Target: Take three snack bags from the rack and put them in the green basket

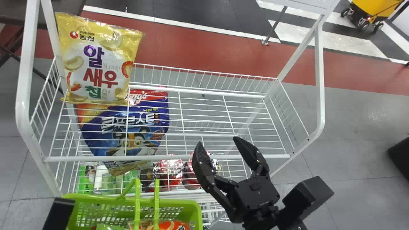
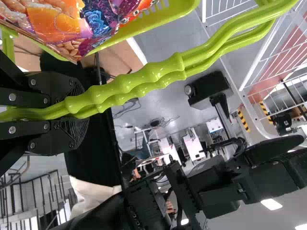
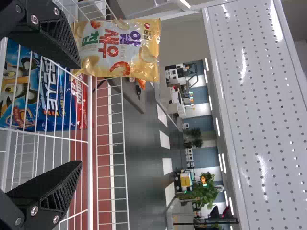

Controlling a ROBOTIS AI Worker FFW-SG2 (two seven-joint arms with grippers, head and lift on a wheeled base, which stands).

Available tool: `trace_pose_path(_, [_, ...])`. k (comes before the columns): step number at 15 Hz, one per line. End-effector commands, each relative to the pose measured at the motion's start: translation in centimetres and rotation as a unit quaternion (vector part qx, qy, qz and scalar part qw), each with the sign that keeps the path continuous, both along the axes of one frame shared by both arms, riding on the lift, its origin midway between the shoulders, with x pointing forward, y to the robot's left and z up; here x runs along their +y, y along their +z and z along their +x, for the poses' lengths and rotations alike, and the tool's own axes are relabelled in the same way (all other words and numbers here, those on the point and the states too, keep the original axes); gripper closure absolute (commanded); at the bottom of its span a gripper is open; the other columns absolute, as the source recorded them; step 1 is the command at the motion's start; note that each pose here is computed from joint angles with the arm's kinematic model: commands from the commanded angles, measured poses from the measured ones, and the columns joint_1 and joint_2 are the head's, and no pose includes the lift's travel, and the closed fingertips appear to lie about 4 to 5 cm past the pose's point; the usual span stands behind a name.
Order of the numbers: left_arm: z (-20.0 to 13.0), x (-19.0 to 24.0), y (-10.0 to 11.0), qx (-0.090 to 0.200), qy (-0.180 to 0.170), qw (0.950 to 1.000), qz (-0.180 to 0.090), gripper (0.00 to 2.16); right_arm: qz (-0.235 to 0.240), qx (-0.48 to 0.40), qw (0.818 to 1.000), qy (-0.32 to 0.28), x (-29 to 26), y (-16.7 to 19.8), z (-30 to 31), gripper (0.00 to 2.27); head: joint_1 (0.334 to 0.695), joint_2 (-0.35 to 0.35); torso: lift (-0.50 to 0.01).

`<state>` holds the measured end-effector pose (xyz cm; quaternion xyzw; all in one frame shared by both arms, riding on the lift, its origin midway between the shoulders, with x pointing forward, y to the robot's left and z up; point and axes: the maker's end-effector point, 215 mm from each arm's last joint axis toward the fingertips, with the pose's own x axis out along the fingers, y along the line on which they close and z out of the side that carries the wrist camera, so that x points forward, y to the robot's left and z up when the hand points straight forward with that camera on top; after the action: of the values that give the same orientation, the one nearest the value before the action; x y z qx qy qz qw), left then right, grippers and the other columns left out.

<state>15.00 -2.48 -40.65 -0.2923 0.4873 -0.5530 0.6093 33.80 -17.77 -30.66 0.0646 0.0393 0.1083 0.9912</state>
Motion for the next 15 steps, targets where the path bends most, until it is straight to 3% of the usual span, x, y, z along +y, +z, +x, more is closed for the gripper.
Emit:
trace_pose_path(1, [0.0, 0.3, 0.0, 0.001, 0.004, 1.0, 0.001, 1.75, 0.001, -0.008, 1.0, -0.001, 0.1, 0.6, 0.0, 0.11, 0.695, -0.35, -0.015])
trace_pose_path(15, [0.1, 0.4, 1.4, 0.005, 0.008, 0.9995, -0.029, 1.75, -0.004, -0.012, 1.0, -0.002, 0.0, 0.7, -0.1, 0.11, 0.695, -0.35, -0.015])
